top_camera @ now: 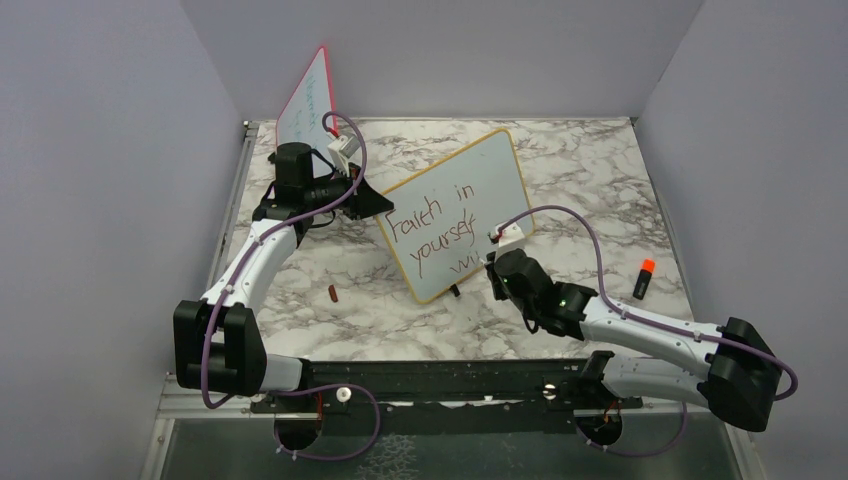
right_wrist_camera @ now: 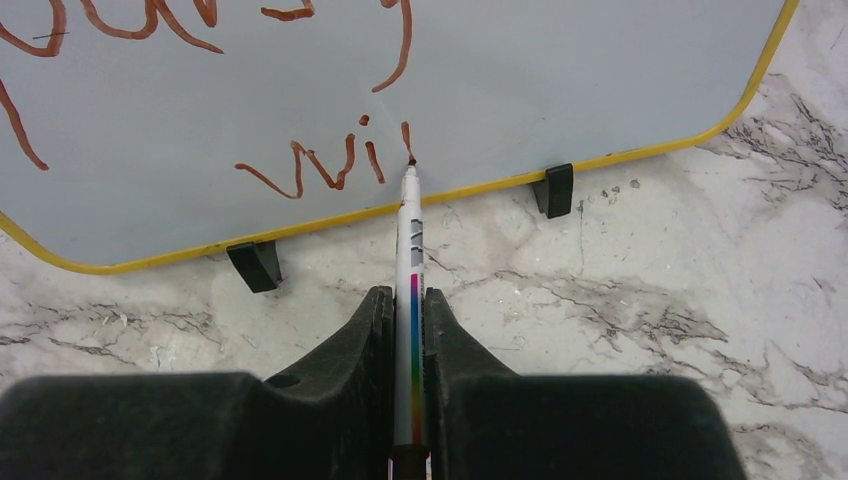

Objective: Write a sentence on the whiteboard

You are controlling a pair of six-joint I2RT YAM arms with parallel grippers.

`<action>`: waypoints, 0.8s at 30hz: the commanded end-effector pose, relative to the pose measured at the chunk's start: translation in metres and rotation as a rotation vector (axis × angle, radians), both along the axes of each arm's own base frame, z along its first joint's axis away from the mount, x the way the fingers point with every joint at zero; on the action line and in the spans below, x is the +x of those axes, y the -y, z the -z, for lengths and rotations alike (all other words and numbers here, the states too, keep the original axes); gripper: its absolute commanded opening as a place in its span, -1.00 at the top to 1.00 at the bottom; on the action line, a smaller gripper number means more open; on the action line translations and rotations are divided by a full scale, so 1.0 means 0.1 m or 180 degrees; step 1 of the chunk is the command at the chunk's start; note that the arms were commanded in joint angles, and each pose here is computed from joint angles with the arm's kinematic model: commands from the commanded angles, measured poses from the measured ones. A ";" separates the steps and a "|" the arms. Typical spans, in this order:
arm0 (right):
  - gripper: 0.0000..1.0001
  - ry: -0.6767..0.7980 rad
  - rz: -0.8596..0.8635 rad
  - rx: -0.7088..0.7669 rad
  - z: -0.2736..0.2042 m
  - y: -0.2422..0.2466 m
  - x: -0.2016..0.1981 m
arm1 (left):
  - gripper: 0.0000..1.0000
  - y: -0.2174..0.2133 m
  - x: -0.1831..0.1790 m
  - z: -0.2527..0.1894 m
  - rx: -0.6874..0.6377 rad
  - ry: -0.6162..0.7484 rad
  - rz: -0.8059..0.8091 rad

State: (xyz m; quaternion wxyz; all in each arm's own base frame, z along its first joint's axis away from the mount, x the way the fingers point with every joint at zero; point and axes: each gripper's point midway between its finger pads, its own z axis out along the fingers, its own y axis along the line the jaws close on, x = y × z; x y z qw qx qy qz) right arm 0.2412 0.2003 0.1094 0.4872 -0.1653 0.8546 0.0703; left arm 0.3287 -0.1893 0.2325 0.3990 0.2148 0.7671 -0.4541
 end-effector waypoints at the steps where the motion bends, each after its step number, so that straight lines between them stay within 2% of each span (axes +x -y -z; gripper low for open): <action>1: 0.99 0.0217 0.0069 0.0166 -0.22 -0.04 0.12 | 1.00 -0.17 0.07 0.36 0.0319 -0.0213 -0.0292; 24: 0.99 0.0355 0.0214 0.0192 -0.33 0.05 0.26 | 1.00 -0.18 0.07 0.37 0.0316 -0.0215 -0.0290</action>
